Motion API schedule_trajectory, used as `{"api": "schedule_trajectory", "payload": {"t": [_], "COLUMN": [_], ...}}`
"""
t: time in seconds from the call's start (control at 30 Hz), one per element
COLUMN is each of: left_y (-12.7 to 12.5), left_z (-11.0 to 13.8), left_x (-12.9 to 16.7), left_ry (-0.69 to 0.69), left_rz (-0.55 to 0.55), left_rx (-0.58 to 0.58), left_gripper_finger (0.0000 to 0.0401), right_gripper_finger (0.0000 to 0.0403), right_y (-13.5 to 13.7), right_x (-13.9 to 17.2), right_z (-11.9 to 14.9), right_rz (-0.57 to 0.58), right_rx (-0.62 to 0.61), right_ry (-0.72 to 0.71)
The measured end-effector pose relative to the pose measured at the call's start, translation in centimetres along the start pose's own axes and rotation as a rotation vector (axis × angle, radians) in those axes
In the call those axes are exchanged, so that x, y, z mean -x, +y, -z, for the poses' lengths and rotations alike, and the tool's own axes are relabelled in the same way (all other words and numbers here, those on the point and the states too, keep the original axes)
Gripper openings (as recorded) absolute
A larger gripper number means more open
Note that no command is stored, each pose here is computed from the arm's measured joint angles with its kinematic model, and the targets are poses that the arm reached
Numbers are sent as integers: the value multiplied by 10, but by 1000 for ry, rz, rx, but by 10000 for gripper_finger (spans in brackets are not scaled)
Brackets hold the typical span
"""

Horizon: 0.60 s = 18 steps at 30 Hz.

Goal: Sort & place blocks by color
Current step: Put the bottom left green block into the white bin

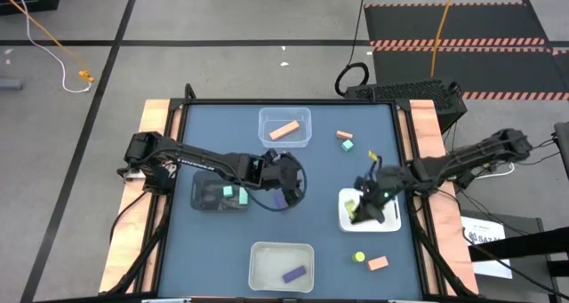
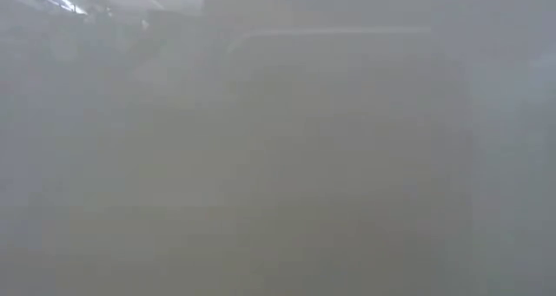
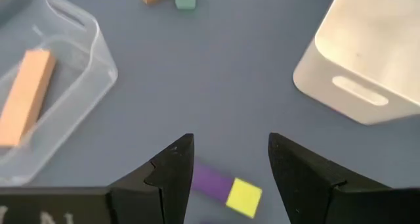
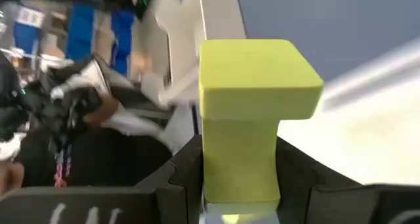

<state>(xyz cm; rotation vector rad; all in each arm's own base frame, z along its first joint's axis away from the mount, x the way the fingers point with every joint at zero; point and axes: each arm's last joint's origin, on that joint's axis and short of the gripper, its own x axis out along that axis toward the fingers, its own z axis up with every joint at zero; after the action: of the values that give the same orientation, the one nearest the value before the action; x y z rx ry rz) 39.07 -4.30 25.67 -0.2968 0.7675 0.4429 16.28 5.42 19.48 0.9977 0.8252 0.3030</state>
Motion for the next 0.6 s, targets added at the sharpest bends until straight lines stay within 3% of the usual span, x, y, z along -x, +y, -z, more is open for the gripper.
{"api": "schedule_trajectory", "payload": {"t": [0.13,0.33,0.43,0.6], "left_y": [0,3,7,15], "left_z": [1,8,21,40], "left_x": [0,-5,-12,-29], "left_ry": [13,29,62,46], "left_rz": [3,-9,-34,-36], "left_rx": [33,122,164,256], "left_gripper_finger": [195,195,195,195], "right_gripper_finger": [113,125,203,325], "right_y": [-2,-7,-9,-9], "right_x": [-4,-4,-4,-4], "right_z": [17,28,29,25], "right_rz": [70,168,189,182], "right_rx": [-81,-116,-103,67], "right_ry": [113,152,161,127]}}
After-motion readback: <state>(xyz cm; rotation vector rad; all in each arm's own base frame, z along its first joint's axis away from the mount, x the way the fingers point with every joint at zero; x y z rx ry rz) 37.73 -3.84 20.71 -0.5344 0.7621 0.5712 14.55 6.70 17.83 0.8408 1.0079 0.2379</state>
